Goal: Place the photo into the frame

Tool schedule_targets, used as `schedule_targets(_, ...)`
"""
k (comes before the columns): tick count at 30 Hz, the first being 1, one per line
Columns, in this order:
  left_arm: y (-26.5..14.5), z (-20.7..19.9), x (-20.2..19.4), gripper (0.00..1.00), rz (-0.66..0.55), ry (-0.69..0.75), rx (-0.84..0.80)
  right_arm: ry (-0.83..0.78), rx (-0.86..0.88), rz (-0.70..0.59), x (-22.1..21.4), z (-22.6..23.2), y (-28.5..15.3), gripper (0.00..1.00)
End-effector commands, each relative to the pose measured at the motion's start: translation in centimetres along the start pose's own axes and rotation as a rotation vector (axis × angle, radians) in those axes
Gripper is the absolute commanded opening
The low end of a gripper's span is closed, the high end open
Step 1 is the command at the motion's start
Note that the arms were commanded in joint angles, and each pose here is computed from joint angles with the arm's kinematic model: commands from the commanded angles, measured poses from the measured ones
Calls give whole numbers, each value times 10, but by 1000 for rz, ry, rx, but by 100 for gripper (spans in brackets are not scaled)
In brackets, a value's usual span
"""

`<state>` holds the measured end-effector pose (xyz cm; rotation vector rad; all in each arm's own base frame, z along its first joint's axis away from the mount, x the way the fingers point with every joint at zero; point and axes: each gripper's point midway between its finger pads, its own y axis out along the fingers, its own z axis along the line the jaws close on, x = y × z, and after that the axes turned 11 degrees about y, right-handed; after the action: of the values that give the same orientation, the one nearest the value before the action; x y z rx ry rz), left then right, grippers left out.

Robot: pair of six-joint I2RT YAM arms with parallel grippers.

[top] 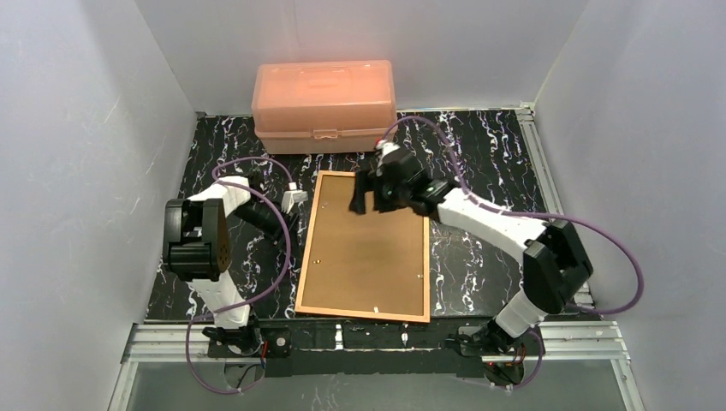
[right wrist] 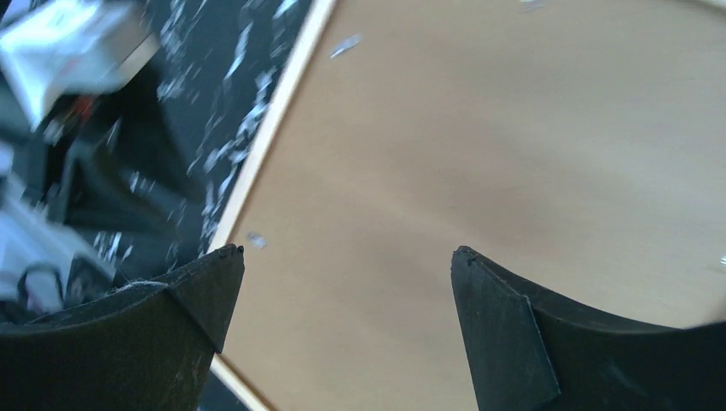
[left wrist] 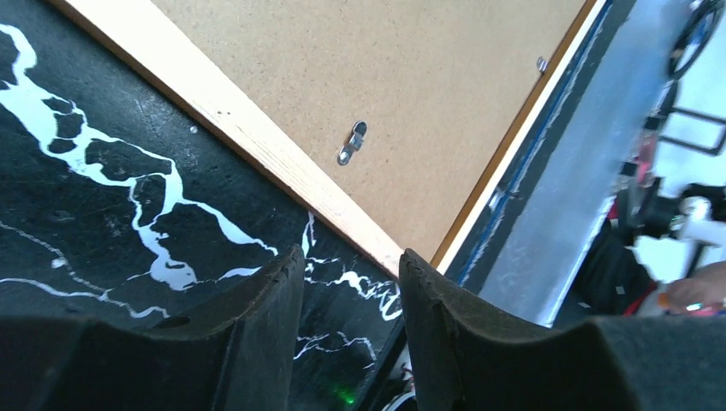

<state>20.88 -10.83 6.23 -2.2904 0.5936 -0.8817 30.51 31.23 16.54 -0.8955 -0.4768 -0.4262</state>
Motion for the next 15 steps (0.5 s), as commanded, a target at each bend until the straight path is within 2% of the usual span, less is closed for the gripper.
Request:
schedule_targets(1, 8, -6, 6, 42, -38, -169, -53, -96, 208, 78, -41, 51, 23, 97)
schedule_targets(8, 9, 6, 3, 33, -23, -216, -29, -158, 391, 131, -81, 105, 39, 91)
schedule_targets(15, 13, 13, 4, 27, -1, -260, -60, -170, 465, 228, -120, 119, 62, 90)
